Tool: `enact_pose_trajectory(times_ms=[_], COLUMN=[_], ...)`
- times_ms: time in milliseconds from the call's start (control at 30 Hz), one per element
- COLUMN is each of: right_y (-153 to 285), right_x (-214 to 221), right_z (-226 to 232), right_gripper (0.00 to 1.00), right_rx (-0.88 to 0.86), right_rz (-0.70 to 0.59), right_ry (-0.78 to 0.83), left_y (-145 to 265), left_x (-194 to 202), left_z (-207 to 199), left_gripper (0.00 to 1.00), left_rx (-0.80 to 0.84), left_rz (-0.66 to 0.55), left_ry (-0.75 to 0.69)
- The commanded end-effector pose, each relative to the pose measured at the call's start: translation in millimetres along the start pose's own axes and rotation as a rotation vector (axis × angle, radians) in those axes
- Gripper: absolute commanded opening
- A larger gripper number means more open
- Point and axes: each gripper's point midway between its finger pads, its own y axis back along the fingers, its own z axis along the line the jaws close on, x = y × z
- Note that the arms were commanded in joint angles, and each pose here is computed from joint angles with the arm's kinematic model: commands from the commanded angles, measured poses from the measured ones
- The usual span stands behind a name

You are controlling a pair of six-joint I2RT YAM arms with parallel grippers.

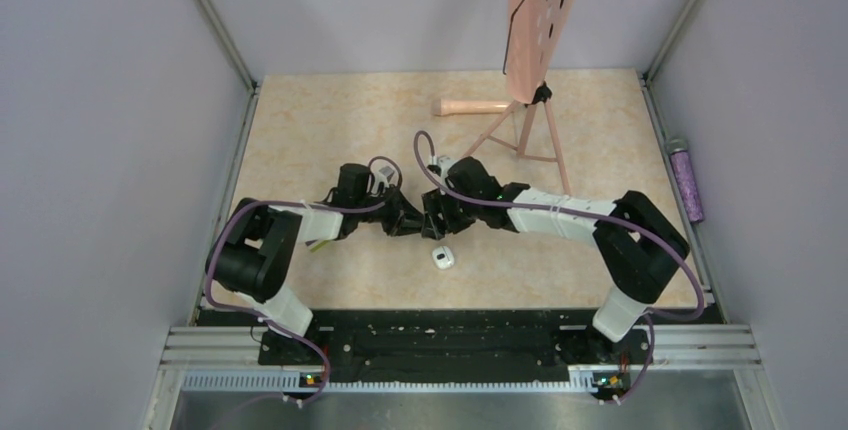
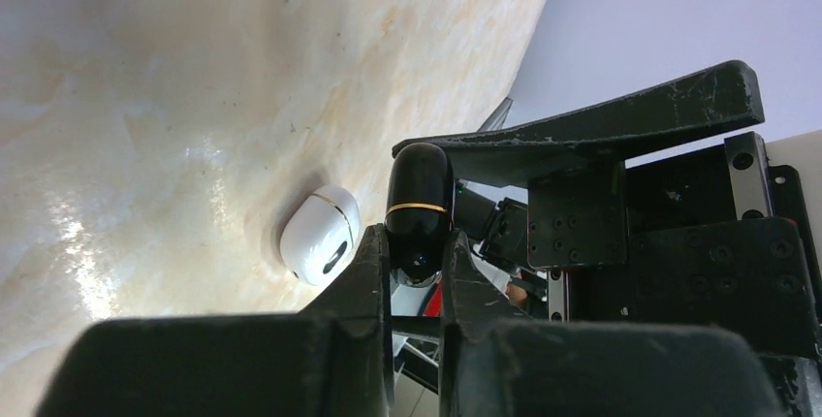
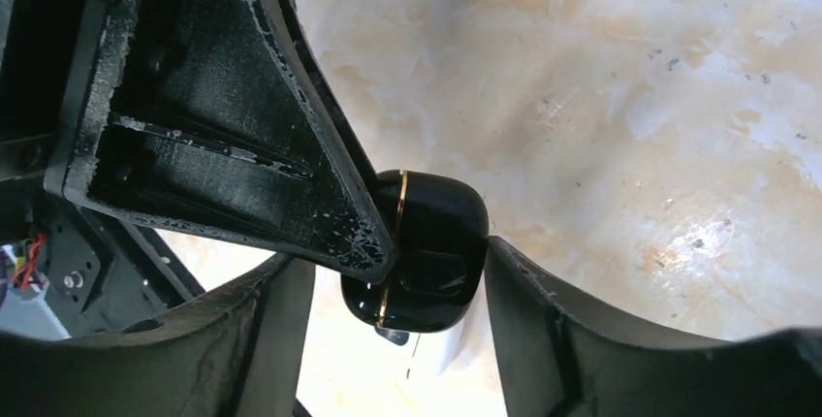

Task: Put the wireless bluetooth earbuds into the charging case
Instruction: Pass from the right arm to the left, then pass from the left arm to the right

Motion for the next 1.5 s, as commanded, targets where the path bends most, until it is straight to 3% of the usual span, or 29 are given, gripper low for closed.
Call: enact_pose_trajectory(times_ms=[0,367,633,967,1467], right_y=[22,106,148,167,156], right_x=[-24,-46,-60,-67,-68], right_z=[18,18,32,46,58], right_gripper=[0.65,0.68,0.66,0.64,0.52], right_rx=[-0.080,-0.382,-0.598,-0.746,-0.802], right_rz=[-0.097,-0.290,-0.427,-0.508,-0.475], right_ry=[-0.043,-0.305,-0.428,-0.477,-0.471], left_y=[1,16,41,61,66], left_x=[4,18,29,46,54], left_z=[-17,-68,-118,-147,-158], left_gripper=[0.00,0.00,0.00,0.00,0.00], left_rx=[0.059,0.222,0.336,0.414,0.439], left_rz=[0.038,0.177,0.191,0.207,0.218], left_ry=[-0.078,-0.320,-0.501,-0.599,-0.625])
